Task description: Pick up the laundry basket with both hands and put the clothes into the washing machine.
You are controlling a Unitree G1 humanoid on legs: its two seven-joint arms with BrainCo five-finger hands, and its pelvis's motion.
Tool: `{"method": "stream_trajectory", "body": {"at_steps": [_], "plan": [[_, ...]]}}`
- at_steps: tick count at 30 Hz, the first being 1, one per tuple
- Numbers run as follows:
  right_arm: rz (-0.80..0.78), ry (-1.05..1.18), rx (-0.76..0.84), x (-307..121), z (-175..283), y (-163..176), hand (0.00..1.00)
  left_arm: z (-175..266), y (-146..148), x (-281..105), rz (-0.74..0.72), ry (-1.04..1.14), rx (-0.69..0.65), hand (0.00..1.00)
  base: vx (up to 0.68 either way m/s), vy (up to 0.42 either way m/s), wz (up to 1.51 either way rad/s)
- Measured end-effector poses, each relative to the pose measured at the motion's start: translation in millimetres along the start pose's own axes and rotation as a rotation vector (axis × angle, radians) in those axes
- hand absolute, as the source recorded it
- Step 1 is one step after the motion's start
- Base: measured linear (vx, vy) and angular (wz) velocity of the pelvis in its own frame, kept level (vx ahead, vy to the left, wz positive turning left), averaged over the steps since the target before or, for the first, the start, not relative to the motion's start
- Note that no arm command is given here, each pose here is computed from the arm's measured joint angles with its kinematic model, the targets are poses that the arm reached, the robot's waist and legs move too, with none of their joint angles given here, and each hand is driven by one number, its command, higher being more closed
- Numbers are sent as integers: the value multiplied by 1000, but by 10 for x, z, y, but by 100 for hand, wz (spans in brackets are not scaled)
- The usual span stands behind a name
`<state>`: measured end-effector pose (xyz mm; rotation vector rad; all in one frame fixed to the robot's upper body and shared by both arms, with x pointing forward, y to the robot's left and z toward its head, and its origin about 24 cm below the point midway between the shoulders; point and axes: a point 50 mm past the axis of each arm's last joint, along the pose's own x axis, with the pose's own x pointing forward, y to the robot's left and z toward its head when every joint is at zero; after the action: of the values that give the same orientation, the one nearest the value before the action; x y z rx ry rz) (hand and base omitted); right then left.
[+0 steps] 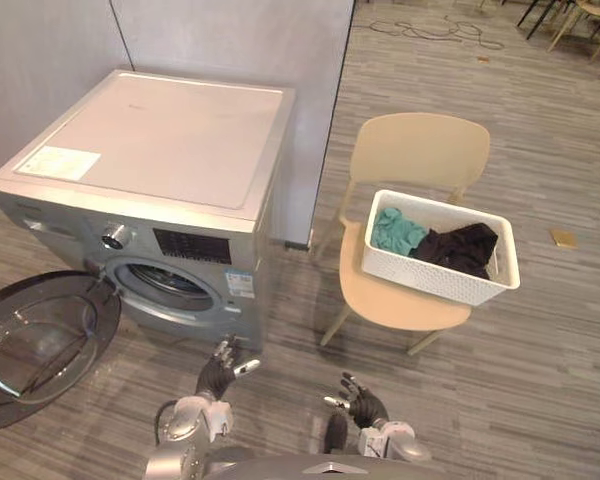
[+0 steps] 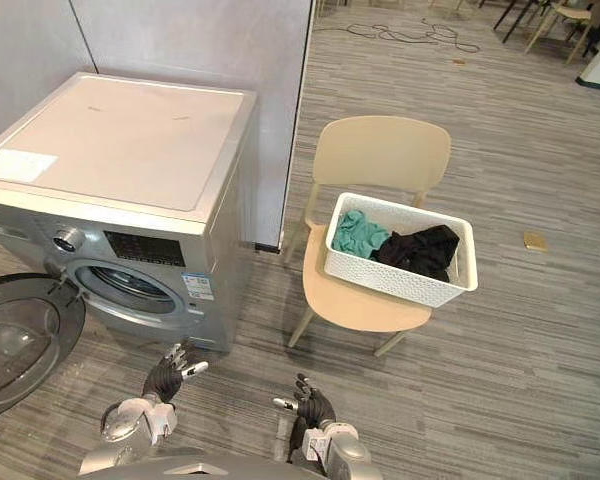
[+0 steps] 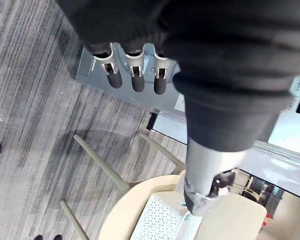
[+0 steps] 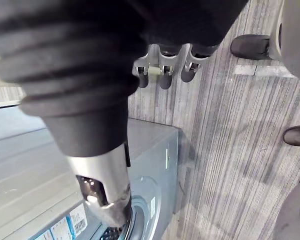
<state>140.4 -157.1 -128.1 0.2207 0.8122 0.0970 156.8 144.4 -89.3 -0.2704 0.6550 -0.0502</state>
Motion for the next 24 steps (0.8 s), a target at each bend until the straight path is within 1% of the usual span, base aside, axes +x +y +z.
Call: {"method": "stream_trajectory", "body": {"at_steps": [5,6,8,9,11,13,17,19,21,24], "plan": [[-111,-18,-3,16,79,-186,0,-76,14,-14,48,23,-15,0,49,21,-21],[-154,-41,4,14,152,-279,0,-73,27,-14,66,17,-15,0,-7,18,-49],[-194,-65,-3,16,244,-366,0,-67,67,-20,87,15,2,0,-32,22,-38],[-233,-48,-7,-13,194,-411,0,-78,163,-33,112,30,39,0,-40,17,-12],[-261,-44,22,-59,141,-461,0,-79,212,-17,124,42,62,0,0,-25,-25],[-261,-84,6,-45,268,-494,0,-31,237,-12,137,21,53,0,86,-56,-35],[-257,-72,10,-72,206,-488,0,49,356,-12,183,-4,57,0,177,-161,-32],[-265,-75,3,-92,214,-523,0,44,306,5,170,-5,47,0,210,-295,-30],[-267,-70,-19,-106,220,-559,0,-3,159,32,145,-3,-2,0,221,-245,-46],[-252,-47,-38,-126,151,-538,0,-31,68,47,129,0,-30,0,256,-253,-8]]}}
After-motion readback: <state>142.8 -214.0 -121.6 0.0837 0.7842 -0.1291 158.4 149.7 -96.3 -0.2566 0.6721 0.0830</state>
